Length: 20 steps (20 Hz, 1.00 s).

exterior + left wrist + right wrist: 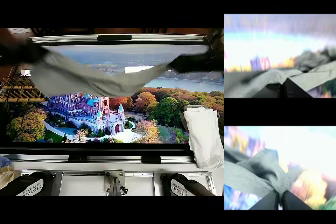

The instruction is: Fold the shirts.

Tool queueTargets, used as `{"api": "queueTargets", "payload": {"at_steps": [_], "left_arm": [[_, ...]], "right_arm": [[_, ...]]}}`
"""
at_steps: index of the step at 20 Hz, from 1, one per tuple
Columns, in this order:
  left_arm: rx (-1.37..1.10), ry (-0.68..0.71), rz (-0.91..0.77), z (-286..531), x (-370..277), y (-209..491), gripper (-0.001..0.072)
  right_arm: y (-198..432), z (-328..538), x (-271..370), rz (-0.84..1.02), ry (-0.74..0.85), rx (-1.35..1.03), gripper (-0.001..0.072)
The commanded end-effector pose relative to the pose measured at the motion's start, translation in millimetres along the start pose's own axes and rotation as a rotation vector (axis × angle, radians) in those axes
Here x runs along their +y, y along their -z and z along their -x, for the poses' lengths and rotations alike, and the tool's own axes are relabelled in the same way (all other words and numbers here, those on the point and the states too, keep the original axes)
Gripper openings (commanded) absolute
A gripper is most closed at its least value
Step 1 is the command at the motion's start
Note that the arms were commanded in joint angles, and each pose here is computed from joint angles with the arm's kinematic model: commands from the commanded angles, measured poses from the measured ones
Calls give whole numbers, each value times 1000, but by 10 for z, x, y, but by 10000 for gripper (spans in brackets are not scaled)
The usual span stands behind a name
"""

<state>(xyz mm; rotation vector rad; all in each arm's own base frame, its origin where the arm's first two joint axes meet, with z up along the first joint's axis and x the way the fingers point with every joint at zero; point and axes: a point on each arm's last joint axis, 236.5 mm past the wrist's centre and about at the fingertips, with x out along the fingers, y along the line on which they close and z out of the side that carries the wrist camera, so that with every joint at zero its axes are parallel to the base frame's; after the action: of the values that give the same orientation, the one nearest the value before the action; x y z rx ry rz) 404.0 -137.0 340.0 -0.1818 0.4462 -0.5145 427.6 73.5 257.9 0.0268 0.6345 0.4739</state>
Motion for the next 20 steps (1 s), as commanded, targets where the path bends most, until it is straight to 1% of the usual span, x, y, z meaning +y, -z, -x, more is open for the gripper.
{"api": "queueTargets", "payload": {"at_steps": [1,2,4,6,8,10,12,15,18,20], "left_arm": [[-503,-3,-224,1987,-994,-1163,35],[-576,21,-195,2363,-1183,-1186,36],[-607,54,-171,2829,-1438,-996,36],[-561,48,-192,2988,-1529,-752,36],[-493,-11,-163,2954,-1387,-594,35],[-383,-112,-146,2783,-1095,-421,36],[-264,-183,-116,2504,-794,-228,36],[-74,-213,-43,1902,-409,201,36],[141,-267,49,1147,138,880,37],[206,-328,83,661,570,1272,37]], "right_arm": [[-1003,2115,846,260,191,-557,87],[-1060,2632,1066,277,228,-692,87],[-961,3433,1383,276,291,-875,87],[-754,3840,1452,208,344,-939,87],[-592,3914,1363,173,405,-908,87],[-471,3738,1169,159,459,-800,87],[-331,3397,856,129,511,-628,87],[-76,2717,315,84,556,-331,87],[256,1788,-245,9,539,-69,87],[545,1070,-557,-61,495,52,87]]}}
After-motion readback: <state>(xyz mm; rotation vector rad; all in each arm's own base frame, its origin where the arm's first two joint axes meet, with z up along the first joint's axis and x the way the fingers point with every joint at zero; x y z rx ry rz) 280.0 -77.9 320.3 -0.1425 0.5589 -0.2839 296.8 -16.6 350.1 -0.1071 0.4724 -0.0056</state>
